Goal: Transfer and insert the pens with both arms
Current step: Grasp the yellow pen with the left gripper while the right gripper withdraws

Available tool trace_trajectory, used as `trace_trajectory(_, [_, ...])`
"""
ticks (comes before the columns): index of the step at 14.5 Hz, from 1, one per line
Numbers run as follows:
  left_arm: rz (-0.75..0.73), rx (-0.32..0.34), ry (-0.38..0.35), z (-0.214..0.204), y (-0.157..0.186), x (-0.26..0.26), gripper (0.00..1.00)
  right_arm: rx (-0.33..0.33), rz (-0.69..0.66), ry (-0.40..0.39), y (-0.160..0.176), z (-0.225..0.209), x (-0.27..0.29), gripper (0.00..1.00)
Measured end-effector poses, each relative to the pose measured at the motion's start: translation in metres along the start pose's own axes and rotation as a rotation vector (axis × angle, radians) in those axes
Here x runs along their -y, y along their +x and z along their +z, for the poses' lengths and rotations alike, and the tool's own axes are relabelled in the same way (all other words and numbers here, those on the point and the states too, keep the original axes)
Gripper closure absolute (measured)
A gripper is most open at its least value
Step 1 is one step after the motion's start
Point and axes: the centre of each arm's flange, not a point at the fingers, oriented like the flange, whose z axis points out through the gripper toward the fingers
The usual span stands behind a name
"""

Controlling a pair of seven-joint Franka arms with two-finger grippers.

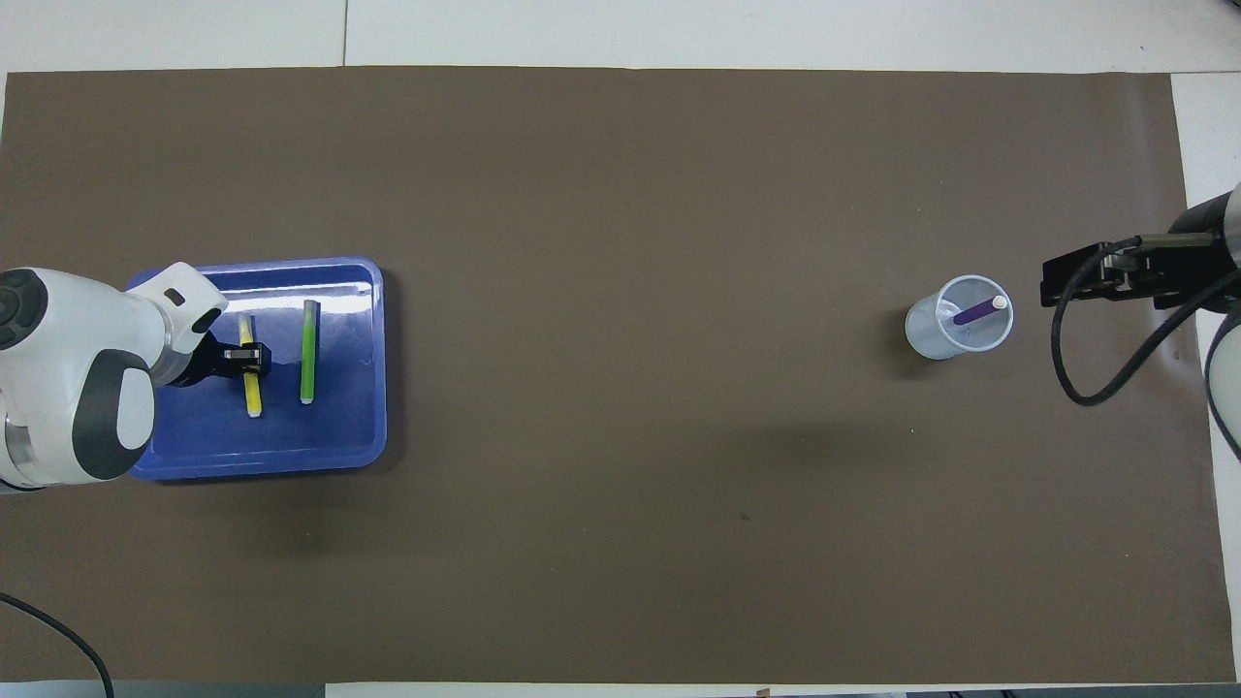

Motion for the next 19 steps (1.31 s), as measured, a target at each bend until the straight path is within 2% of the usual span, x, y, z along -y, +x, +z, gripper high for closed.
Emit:
trace_trajectory(2, [0.003,-0.004,0.0,-0.001,0.001,-0.001,0.79,0.001,-0.001,0.0,0.0,0.001,0.001,0.0])
trace_trajectory(4, [0.002,-0.004,0.0,-0.002,0.001,-0.001,0.82,0.003,0.001,0.0,0.0,0.002,-0.001,0.0])
trace_trajectory(9, [-0.003,-0.004,0.0,-0.002,0.002,0.002,0.82,0.002,0.02,0.001,0.0,0.001,-0.011,0.0])
trace_trajectory(12, [-0.009,0.037,0.001,-0.014,0.009,0.005,0.82,0.011,0.023,0.0,-0.002,0.0,-0.013,0.0])
trace_trajectory(14, [-0.042,0.085,-0.013,-0.041,0.019,0.006,0.82,0.003,0.02,0.001,-0.002,-0.006,-0.011,0.0])
trace_trajectory(19, [-0.237,0.176,-0.126,-0.126,0.036,-0.013,0.82,0.003,0.017,0.0,-0.005,-0.025,-0.009,0.0])
